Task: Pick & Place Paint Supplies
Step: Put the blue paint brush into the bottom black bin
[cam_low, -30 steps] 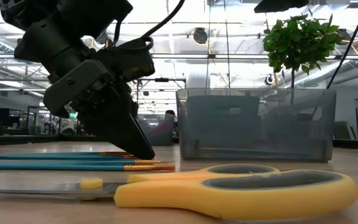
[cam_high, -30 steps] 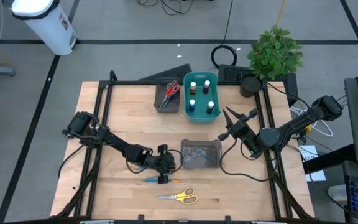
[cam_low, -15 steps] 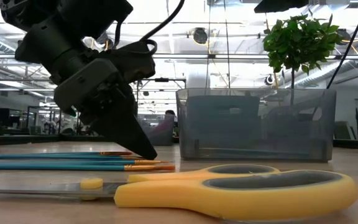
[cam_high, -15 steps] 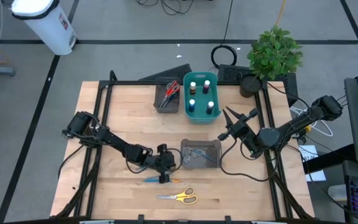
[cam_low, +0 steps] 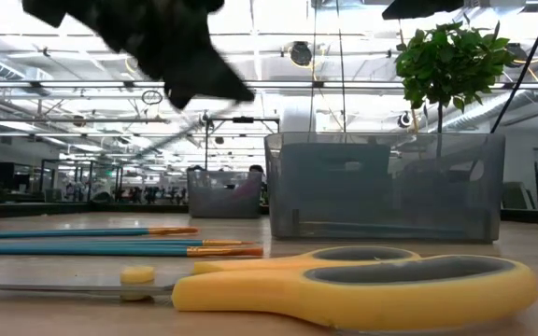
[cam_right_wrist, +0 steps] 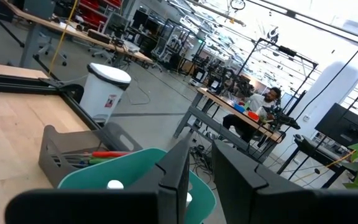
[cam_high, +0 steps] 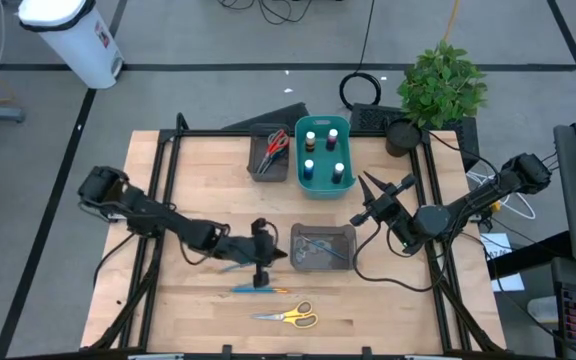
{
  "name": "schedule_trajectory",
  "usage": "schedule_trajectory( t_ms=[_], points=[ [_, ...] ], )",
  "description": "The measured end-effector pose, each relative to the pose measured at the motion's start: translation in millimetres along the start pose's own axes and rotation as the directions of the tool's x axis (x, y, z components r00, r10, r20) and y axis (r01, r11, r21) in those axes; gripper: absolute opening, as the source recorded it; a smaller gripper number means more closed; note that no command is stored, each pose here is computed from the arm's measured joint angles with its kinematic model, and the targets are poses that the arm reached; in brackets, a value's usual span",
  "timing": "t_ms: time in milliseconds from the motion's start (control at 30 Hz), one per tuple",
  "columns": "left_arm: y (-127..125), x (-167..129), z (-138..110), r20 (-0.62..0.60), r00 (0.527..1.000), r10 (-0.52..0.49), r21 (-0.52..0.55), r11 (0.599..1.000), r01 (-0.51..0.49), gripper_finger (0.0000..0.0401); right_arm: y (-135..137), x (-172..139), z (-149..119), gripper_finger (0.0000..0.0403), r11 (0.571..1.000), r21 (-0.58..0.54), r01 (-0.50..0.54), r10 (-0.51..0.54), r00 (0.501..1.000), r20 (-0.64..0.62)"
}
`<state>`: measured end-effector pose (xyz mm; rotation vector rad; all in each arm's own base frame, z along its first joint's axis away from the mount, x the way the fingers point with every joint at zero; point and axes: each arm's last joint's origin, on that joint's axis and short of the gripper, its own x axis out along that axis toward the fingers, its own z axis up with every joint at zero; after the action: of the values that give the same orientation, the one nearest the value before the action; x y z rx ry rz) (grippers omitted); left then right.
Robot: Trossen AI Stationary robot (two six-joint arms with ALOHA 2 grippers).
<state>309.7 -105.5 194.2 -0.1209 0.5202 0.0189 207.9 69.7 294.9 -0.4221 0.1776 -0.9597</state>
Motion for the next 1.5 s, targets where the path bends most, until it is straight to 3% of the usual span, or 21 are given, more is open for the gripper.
schedule_trajectory(
  t_ms=[267, 500, 733, 1000, 1133, 1500],
  points=[
    [-4.7, -26.3, 47.0, 0.221, 0.974, -0.056, 0.078, 0.996, 0.04, 0.0001, 0.0, 0.0, 0.0, 0.0059, 1.0, 0.014, 0.0, 0.0, 1.0, 0.0],
    [-9.7, -29.1, 90.5, 0.213, 0.975, -0.059, 0.187, 0.982, 0.019, 0.0001, 0.0, 0.0, 0.0, 0.0059, 1.0, 0.014, 0.0, 0.0, 1.0, 0.0],
    [-3.3, -12.6, 121.5, 0.231, 0.972, -0.028, 0.212, 0.977, -0.022, 0.0001, 0.0, 0.0, -0.1, 0.0059, 1.0, 0.021, 0.002, -0.001, 1.0, -0.001],
    [4.0, 24.6, 134.7, 0.225, 0.967, -0.124, 0.248, 0.967, 0.066, 0.0001, -2.5, -0.2, -2.0, 0.0059, 0.996, -0.02, 0.083, -0.084, 0.994, -0.069],
    [6.6, 48.4, 129.6, 0.199, 0.967, -0.157, 0.254, 0.962, 0.104, 0.0001, -3.9, -0.4, -2.4, 0.0059, 0.992, -0.044, 0.115, -0.119, 0.988, -0.098],
    [13.6, 91.7, 104.3, 0.155, 0.974, -0.163, 0.229, 0.965, 0.125, 0.0004, -3.6, -5.8, -0.4, 0.0059, 0.995, -0.036, 0.092, -0.095, 0.992, -0.086]
  ],
)
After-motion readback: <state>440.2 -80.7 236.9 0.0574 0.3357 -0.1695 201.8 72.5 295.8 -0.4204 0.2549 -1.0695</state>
